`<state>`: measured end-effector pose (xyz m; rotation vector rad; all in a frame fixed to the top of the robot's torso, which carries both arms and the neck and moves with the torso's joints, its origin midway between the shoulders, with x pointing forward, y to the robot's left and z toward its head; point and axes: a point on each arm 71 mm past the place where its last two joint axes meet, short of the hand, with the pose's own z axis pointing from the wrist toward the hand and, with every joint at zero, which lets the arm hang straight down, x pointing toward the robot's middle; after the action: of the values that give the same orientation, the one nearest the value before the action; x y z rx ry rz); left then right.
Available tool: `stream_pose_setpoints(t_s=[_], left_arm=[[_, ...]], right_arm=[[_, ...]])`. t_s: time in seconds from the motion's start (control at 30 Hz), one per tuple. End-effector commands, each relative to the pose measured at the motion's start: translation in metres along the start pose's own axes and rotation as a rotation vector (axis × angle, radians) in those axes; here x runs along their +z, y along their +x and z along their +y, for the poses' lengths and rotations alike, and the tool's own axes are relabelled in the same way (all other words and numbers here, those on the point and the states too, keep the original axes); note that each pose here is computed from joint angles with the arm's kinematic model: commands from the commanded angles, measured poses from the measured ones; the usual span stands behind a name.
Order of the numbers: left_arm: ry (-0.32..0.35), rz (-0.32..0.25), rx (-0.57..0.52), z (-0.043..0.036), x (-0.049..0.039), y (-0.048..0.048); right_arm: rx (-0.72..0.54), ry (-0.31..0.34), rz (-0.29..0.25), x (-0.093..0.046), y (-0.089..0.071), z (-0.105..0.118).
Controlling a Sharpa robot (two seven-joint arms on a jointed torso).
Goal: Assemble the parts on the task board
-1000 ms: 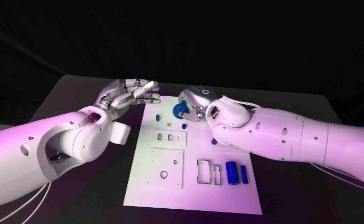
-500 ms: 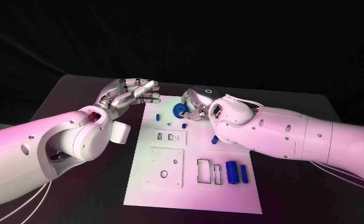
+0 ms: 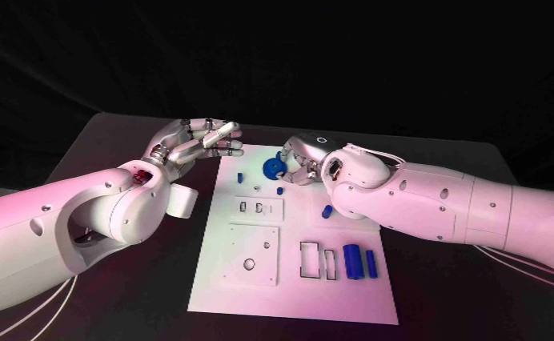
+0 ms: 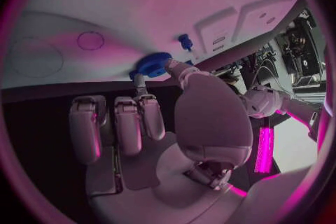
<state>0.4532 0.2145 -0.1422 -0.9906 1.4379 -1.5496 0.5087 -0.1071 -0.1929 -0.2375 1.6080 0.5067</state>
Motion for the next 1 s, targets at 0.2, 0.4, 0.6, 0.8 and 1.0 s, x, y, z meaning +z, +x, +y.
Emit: stream_pose_setpoints(t_s=[0.2,0.4,0.6,0.8,1.0], left_arm=[[0.007,0.009,-0.005,-0.0014,0.0001,-0.0001],[0.007,0.003,-0.002,-0.001,0.0003,-0.0025],[0.006,-0.004,0.001,-0.0003,0.001,-0.0058],[0.006,-0.004,0.0,0.0007,0.0026,-0.0065],[0.006,-0.006,0.001,0.0014,0.0035,-0.0079]], right_arm=[[0.052,-0.027,-0.107,-0.013,-0.009,-0.003],[0.128,0.006,-0.118,-0.03,-0.025,-0.025],[0.269,0.041,-0.016,-0.051,-0.038,-0.059],[0.396,0.126,0.037,-0.078,-0.047,-0.11],[0.387,0.16,0.043,-0.094,-0.048,-0.137]])
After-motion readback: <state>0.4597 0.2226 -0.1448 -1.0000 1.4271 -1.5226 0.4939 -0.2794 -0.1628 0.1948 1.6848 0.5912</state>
